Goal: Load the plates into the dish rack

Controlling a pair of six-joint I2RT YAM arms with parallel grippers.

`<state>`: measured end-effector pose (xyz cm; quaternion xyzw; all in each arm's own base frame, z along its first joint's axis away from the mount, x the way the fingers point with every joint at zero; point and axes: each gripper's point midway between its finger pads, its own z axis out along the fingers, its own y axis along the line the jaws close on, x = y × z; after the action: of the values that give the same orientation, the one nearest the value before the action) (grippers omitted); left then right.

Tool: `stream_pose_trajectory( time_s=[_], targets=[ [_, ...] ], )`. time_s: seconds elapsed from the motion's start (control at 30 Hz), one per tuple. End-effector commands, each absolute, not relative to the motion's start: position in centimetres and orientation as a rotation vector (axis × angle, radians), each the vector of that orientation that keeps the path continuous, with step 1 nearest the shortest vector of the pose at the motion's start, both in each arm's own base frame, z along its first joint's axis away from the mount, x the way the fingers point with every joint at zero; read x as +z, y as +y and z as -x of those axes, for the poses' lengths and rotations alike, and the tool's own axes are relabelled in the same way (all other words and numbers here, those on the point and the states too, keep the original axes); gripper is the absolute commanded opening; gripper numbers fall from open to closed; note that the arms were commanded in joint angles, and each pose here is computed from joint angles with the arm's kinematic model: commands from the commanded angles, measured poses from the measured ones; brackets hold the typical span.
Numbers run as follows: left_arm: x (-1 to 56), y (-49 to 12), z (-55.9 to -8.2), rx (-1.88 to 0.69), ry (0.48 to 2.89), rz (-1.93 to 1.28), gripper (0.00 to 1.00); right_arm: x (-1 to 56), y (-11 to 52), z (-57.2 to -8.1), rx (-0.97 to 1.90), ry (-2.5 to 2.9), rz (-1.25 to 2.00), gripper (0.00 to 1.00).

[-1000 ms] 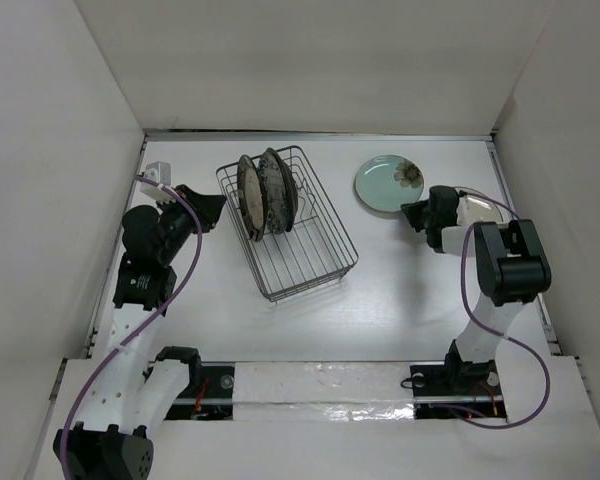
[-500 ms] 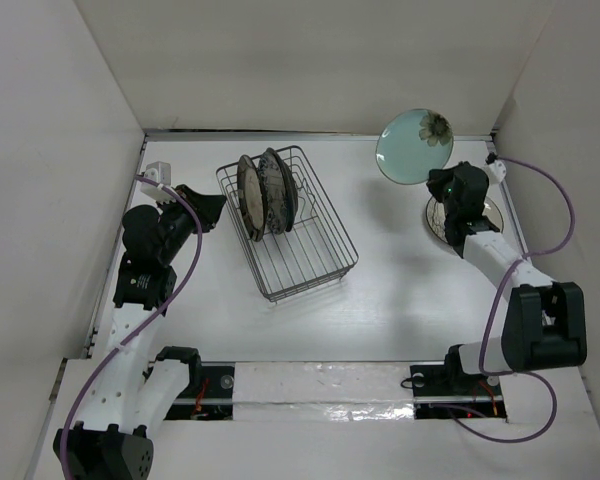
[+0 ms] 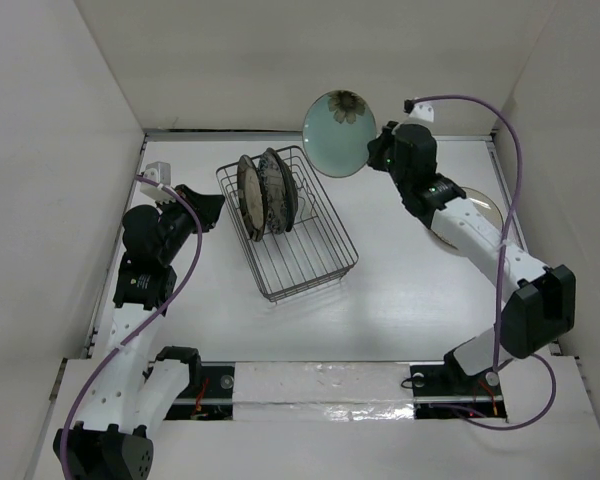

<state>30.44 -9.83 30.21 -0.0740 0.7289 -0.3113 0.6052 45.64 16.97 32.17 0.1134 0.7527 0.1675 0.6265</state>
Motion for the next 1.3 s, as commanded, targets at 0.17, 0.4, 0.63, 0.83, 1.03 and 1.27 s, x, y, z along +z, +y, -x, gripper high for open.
stream_pose_trajectory(
  time_s=[0.17,0.4,0.63,0.83,1.03,1.27],
  targets=[
    [32.1,-10.0,-30.3,-0.723,1.625,0.131,0.1,37.2,20.8,-46.2,0.318,1.638,-0.18,0.0],
    [32.2,-10.2,-30.2,-0.73,1.622,0.125,0.1,35.7,24.1,-45.8,0.222,1.7,-0.099,0.0],
    [32.0,-10.3,-30.1,-0.738,1.625,0.121,0.1,34.4,26.7,-45.3,0.166,1.737,-0.039,0.0],
    [32.0,-10.4,-30.2,-0.743,1.627,0.122,0.1,33.5,27.8,-45.1,0.057,1.768,0.01,0.0],
    [32.0,-10.4,-30.2,-0.744,1.627,0.121,0.1,32.6,29.4,-44.3,-0.137,1.76,0.062,0.0],
    [31.9,-10.5,-30.2,-0.751,1.628,0.118,0.1,31.5,31.8,-43.8,-0.233,1.755,0.116,0.0]
  ],
)
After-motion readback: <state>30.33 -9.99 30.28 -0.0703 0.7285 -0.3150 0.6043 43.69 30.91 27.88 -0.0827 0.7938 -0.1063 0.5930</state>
